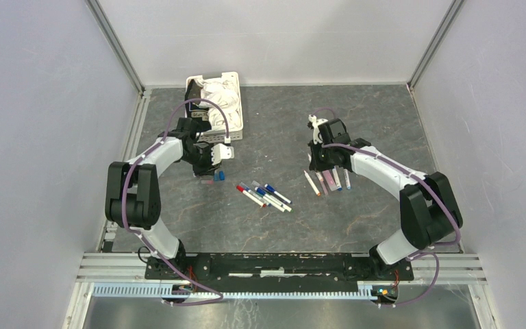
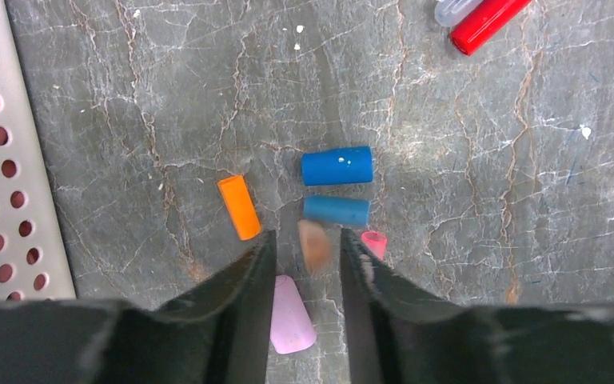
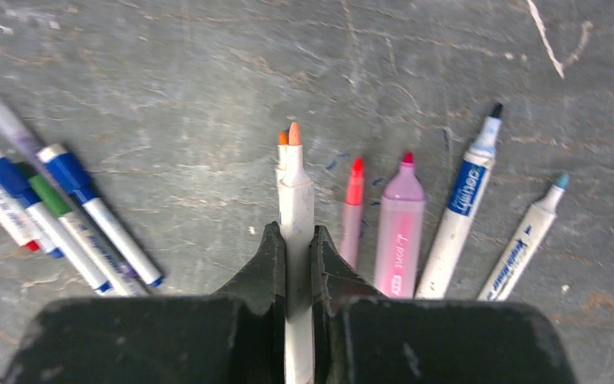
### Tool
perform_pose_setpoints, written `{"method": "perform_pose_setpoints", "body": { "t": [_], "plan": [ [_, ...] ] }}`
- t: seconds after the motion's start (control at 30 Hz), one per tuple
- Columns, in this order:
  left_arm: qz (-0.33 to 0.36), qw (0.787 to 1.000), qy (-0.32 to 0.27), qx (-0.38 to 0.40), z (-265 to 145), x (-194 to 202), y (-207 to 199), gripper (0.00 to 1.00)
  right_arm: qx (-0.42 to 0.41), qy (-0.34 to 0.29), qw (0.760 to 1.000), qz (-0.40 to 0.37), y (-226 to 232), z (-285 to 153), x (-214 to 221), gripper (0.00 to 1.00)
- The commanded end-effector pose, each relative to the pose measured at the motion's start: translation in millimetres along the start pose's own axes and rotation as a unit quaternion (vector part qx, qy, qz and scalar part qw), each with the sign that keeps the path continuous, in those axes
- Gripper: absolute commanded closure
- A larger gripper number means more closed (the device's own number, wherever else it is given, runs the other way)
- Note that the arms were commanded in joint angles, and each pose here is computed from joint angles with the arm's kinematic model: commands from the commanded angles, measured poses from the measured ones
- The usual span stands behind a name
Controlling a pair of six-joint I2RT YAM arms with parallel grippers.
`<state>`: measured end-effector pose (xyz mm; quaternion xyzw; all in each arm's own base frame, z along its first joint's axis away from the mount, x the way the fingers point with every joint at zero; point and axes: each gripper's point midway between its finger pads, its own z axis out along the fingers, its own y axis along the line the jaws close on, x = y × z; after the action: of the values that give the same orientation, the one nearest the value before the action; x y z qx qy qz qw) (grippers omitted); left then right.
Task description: Open the pen caps
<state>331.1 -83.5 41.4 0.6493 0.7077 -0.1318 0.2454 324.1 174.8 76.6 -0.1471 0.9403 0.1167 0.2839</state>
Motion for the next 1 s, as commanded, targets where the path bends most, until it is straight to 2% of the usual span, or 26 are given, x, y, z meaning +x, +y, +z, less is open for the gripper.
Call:
{"method": "perform_pose_setpoints", "body": {
  "t": [0.0,0.2,0.27,0.33,0.37,0.4,0.57,0.67,0.83,0.97],
  "plan": [
    [-0.007,1.000,-0.024,-0.007,-2,-11,3,0.54,0.066,-0.001,0.998,0.006,-25,10,7,1.00],
    [-0.008,0.998,-0.055,-0.006,-22,-35,5,0.41,0.042,0.011,0.999,0.016,-17,26,17,1.00],
    [-0.009,0.997,-0.070,-0.012,-31,-47,8,0.31,0.037,0.011,0.999,0.014,-14,28,17,1.00],
    [-0.021,0.996,-0.084,-0.019,-42,-58,12,0.27,0.039,0.011,0.999,0.011,-12,29,17,1.00],
    [-0.026,0.995,-0.092,-0.024,-48,-66,15,0.06,0.041,0.010,0.999,0.010,-12,29,17,1.00],
    [-0.035,0.994,-0.099,-0.027,-55,-72,18,0.01,0.043,0.010,0.999,0.008,-11,29,17,0.99],
    [-0.072,0.988,-0.134,-0.039,-89,-106,31,0.00,0.048,0.019,0.999,0.003,-11,32,23,0.87],
    [-0.092,0.984,-0.147,-0.046,-107,-121,34,0.00,0.053,0.021,0.998,0.001,-11,34,25,0.84],
    [-0.082,0.982,-0.162,-0.056,-126,-135,31,0.00,0.058,0.024,0.998,-0.005,-10,34,27,0.74],
    [-0.073,0.979,-0.179,-0.063,-138,-145,26,0.00,0.062,0.018,0.998,-0.006,-10,31,25,0.73]
  ]
}}
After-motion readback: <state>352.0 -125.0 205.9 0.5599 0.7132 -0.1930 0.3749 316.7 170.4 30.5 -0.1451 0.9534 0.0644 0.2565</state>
